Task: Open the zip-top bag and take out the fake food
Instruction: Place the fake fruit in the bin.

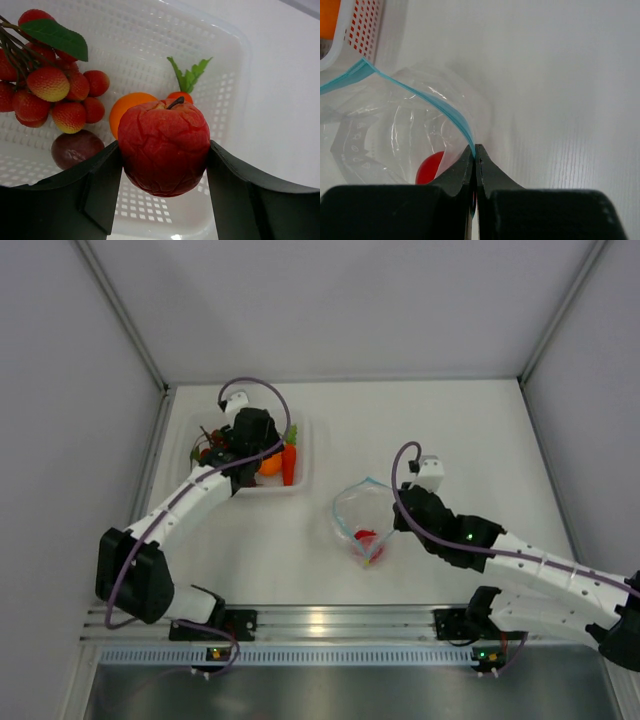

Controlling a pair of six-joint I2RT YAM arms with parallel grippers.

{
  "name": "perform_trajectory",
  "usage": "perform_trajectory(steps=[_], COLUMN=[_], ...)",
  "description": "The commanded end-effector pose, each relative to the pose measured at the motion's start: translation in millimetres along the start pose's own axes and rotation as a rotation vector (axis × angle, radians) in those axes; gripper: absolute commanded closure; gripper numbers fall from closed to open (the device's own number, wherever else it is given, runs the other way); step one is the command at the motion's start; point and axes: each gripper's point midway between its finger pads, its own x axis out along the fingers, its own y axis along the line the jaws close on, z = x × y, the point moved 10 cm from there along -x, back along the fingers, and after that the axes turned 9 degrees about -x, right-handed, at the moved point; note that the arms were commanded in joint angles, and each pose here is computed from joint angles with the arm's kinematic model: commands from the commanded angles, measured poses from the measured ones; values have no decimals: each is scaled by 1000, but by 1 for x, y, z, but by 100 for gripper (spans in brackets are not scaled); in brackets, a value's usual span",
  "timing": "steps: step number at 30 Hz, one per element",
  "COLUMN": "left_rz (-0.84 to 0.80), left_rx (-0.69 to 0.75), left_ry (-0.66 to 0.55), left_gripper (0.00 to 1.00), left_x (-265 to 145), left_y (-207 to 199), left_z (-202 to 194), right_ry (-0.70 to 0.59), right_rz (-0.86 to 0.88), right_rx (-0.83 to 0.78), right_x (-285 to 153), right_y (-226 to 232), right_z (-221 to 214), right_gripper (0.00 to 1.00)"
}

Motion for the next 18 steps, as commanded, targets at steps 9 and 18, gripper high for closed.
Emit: perform_trajectory(steps=[9,18], left_rz=[145,153], left_rx=[-9,-11], left_ry=[79,81], left_gripper=[35,2], left_x=[82,76], left_y=[28,29], left_z=[24,36], right_ry=[-40,-51], right_rz=[12,25], right_rx=[27,37], right_x=[-14,-19], right_y=[-12,-14], right_z=[3,6], right_gripper=[100,100])
